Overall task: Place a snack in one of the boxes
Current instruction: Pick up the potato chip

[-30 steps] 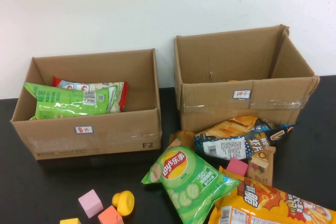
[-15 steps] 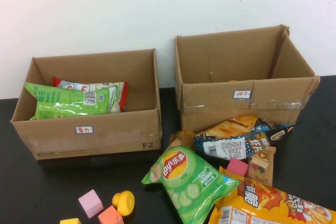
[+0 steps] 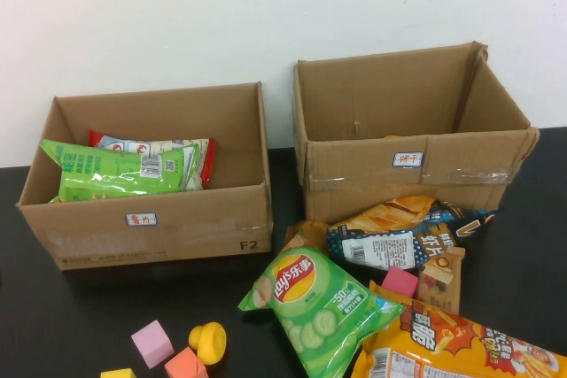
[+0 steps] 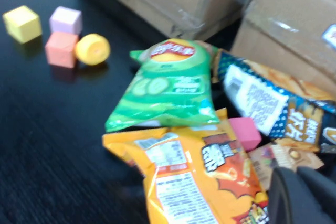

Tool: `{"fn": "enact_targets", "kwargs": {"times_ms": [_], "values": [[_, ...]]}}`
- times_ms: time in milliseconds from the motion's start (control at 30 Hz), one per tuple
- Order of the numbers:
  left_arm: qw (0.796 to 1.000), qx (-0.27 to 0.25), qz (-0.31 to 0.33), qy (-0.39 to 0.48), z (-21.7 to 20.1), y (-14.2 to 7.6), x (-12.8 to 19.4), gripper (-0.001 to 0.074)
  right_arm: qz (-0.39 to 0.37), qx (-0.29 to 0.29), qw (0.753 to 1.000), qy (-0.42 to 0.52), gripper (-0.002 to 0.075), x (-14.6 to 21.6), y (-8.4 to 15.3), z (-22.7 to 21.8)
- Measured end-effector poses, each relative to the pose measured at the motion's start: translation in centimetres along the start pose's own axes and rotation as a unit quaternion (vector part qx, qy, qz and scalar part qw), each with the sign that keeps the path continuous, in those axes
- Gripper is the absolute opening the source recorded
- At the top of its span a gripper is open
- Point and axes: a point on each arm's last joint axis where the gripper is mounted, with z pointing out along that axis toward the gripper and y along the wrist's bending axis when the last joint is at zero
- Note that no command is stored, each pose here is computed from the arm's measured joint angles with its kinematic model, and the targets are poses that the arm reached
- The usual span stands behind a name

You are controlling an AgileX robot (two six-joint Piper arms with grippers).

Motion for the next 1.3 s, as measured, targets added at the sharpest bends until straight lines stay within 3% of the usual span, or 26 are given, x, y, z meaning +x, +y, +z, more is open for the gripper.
{"fn": "enact_targets", "kwargs": {"times_ms": [333,533,800,1000,1167,1233,1300], "values": [[0.999,0.02,-0.028,0.015,0.8,-0.5,1.5,-0.0001,0.001,-0.016,1.0,0.007,-0.0001,0.1,0.3,0.0],[0.999,0.026,-0.04,0.016,0.8,-0.6,1.5,-0.0001,0.072,-0.025,0.997,0.023,-0.0001,-0.1,0.0,0.5],[0.998,0.027,-0.043,0.027,0.8,-0.6,1.7,-0.0001,0.007,-0.028,0.988,0.152,-0.0001,0.7,-2.3,3.2],[0.998,0.025,-0.041,0.033,0.8,-0.6,1.8,-0.0001,0.027,0.011,0.989,0.147,-0.0001,0.5,-3.5,4.5],[0.998,0.025,-0.041,0.033,0.8,-0.6,1.8,-0.0001,0.037,0.004,0.985,0.166,0.0,-0.4,-5.0,6.4],[0.998,0.025,-0.041,0.033,0.8,-0.6,1.8,-0.0001,0.033,-0.009,0.983,0.178,0.0026,-0.9,-5.6,7.3],[0.998,0.025,-0.041,0.033,0.8,-0.6,1.8,-0.0001,0.036,-0.024,0.981,0.189,0.01,-1.4,-6.2,8.4]]}}
